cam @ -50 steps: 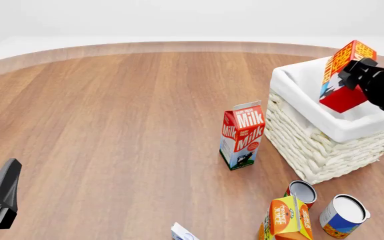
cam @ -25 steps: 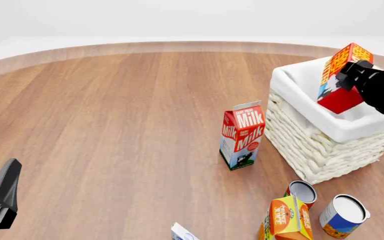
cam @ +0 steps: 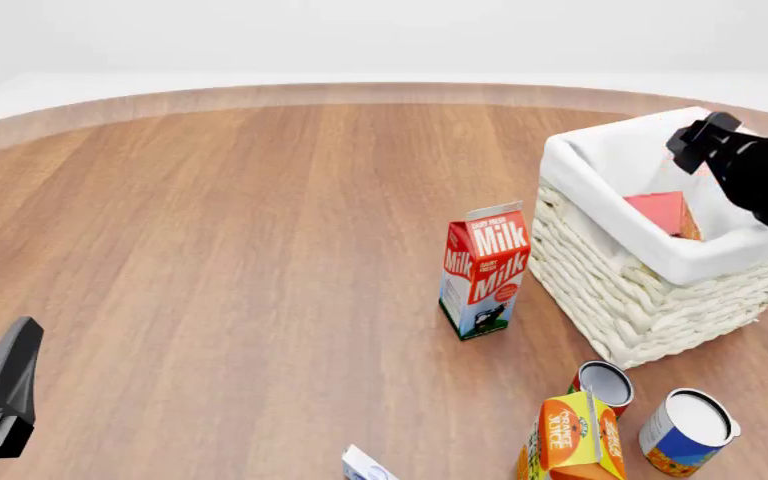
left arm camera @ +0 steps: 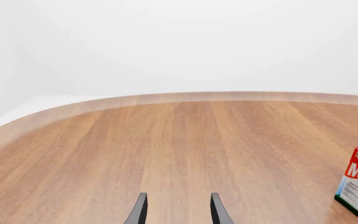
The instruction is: Pick up the cream cheese box and the butter, and put them in the basket.
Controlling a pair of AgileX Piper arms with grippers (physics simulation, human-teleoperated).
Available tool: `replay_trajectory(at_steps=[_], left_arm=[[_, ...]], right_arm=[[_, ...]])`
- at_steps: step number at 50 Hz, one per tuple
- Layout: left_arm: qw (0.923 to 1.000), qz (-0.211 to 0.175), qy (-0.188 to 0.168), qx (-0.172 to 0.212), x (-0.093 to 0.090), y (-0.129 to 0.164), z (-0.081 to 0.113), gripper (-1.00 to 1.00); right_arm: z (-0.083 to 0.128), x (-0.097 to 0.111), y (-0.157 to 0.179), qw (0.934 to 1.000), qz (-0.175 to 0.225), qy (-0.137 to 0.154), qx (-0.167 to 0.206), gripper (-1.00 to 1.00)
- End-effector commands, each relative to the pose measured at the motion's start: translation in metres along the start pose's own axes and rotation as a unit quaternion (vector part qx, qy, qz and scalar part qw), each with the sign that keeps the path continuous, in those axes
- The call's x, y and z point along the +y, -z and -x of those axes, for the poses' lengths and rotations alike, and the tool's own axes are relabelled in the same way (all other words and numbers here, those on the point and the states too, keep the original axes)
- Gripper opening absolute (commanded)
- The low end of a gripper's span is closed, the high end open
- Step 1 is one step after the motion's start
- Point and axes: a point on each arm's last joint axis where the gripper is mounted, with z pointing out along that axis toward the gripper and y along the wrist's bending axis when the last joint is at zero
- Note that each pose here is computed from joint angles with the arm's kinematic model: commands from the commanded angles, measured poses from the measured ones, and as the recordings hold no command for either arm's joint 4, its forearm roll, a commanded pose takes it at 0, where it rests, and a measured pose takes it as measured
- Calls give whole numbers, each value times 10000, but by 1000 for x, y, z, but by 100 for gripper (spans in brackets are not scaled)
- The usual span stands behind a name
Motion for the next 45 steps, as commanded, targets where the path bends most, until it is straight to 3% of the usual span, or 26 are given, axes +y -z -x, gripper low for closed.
replay_trajectory(at_steps=[1, 15, 24, 31, 45], left_arm=[[10000, 0, 0, 0, 0, 0, 0, 100], [10000, 0, 0, 0, 0, 0, 0, 100], [10000, 0, 0, 0, 0, 0, 0, 100], [10000, 0, 0, 0, 0, 0, 0, 100], [10000, 0, 0, 0, 0, 0, 0, 100]], right_arm=[[1, 1, 1, 10000, 27, -18, -37, 100], [3, 9, 11, 9999, 138, 51, -16, 100], [14, 30, 44, 9984, 461, 312, -23, 100], [24, 53, 81, 9943, 890, 591, -13, 100], [27, 71, 113, 9860, 1345, 983, 106, 100]])
